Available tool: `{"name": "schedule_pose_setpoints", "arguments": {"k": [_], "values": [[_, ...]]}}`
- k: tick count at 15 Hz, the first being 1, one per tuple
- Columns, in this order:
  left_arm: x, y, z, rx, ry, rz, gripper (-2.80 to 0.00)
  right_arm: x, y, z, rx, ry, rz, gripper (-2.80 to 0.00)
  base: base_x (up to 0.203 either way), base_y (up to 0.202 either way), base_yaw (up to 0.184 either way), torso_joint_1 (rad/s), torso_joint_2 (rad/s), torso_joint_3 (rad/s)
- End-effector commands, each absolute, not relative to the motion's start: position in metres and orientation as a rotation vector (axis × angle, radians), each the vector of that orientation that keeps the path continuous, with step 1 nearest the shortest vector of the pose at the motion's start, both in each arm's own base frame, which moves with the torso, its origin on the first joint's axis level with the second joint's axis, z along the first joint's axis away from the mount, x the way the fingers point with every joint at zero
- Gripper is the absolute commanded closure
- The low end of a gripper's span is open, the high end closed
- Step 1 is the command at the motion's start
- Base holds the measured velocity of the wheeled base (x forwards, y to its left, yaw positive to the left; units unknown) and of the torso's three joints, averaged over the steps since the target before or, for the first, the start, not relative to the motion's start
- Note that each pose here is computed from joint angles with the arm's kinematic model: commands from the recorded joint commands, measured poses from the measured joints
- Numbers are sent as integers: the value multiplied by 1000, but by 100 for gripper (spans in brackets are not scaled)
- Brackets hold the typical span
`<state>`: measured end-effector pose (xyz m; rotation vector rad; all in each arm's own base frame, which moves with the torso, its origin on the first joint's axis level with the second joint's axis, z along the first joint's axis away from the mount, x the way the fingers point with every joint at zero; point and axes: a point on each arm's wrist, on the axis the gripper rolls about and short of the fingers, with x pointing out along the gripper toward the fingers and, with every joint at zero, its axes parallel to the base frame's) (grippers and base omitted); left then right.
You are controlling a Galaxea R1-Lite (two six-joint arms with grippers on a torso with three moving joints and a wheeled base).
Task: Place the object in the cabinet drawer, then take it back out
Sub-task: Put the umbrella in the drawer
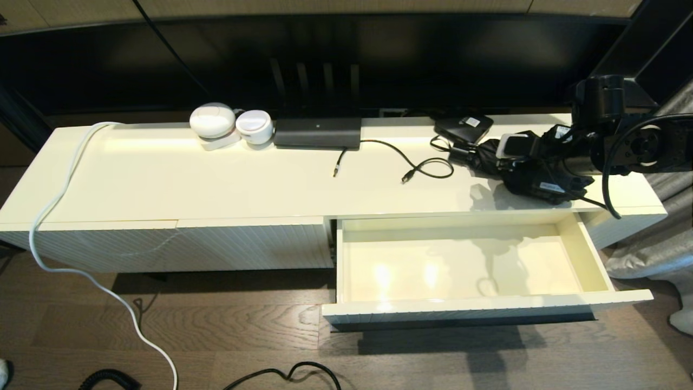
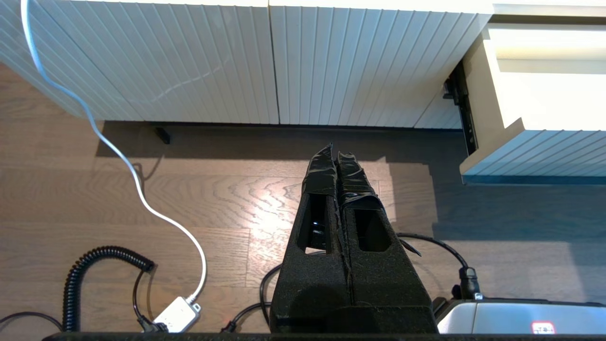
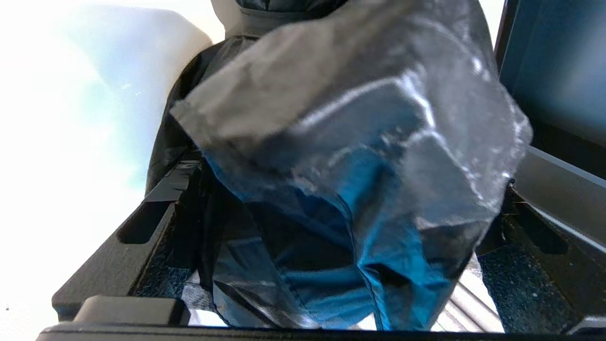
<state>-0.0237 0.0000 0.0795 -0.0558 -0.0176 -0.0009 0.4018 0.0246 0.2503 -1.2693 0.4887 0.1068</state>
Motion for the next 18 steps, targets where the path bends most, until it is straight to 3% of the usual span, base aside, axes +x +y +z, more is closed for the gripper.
{"name": "schedule_pose_setpoints", "arguments": {"k": [1,4,5,6,18], "values": [[-24,0,80,-57,-17,-1,0,404,24,248,-1276,495,110,-280,0,0,0,0,0,0],[-24,0,80,-57,-17,-2,0,406,21,244,-1275,508,111,-280,0,0,0,0,0,0],[-24,0,80,-57,-17,-3,0,406,20,244,-1274,510,109,-206,0,0,0,0,0,0],[-24,0,80,-57,-17,-2,0,406,20,243,-1274,515,112,0,0,0,0,0,0,0],[-24,0,80,-57,-17,-2,0,402,22,240,-1278,523,125,0,0,0,0,0,0,0]]}}
